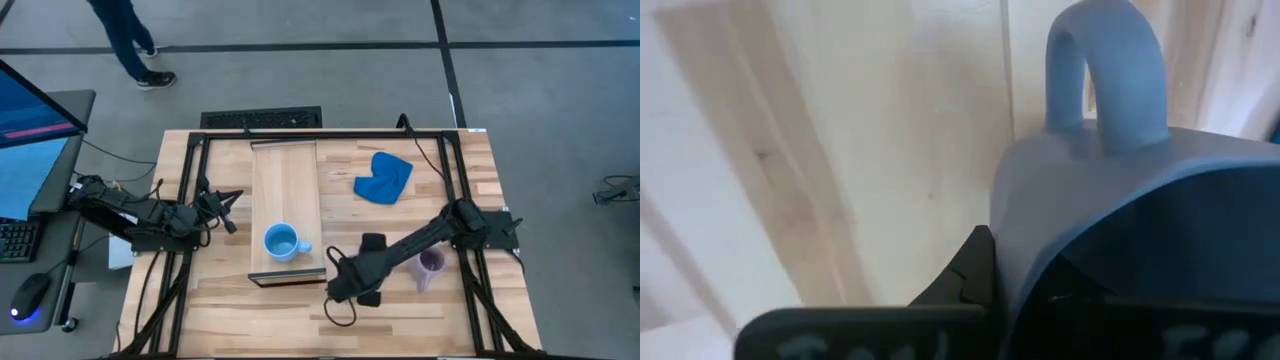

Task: Stack small to large cups/mugs on shelf
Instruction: Put the blue mug on the shelf

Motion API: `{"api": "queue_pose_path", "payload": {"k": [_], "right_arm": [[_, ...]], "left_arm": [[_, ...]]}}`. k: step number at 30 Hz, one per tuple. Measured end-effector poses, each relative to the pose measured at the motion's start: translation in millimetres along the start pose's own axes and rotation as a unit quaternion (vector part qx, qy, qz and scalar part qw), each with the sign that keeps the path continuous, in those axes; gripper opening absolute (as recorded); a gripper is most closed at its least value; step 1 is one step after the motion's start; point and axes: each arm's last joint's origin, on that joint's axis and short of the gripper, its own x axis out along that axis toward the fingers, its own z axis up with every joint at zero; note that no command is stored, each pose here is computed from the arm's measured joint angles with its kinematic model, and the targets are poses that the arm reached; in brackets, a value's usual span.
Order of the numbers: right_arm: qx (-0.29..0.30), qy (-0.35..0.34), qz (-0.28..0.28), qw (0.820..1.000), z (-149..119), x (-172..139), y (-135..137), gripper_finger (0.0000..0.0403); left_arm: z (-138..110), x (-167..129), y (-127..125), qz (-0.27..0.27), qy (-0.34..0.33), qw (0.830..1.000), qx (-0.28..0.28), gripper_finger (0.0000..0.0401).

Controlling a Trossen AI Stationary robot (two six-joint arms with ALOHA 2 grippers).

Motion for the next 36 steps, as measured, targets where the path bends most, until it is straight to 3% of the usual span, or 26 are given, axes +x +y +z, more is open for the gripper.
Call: {"api": "queue_pose_path", "payload": {"k": [13,22,29,36], "right_arm": [[0.079,-0.118,-0.01,0.99,-36.6,-65.4,-35.9,0.0026],[0.105,-0.13,-0.028,0.986,-55.4,-87.1,-69.0,0.0026],[0.122,-0.182,-0.051,0.974,-67.2,-107.0,-108.1,0.0026],[0.164,-0.217,-0.041,0.961,-86.9,-125.3,-153.9,0.0026]], "left_arm": [[0.0,0.0,-0.1,-0.001,0.0,1.0,0.0,0.0],[0.0,0.0,-0.1,-0.002,0.0,1.0,0.0,0.0],[0.0,0.0,-0.1,-0.002,0.0,1.0,0.0,0.0],[0.0,0.0,-0.1,-0.002,0.0,1.0,0.0,0.0]]}}
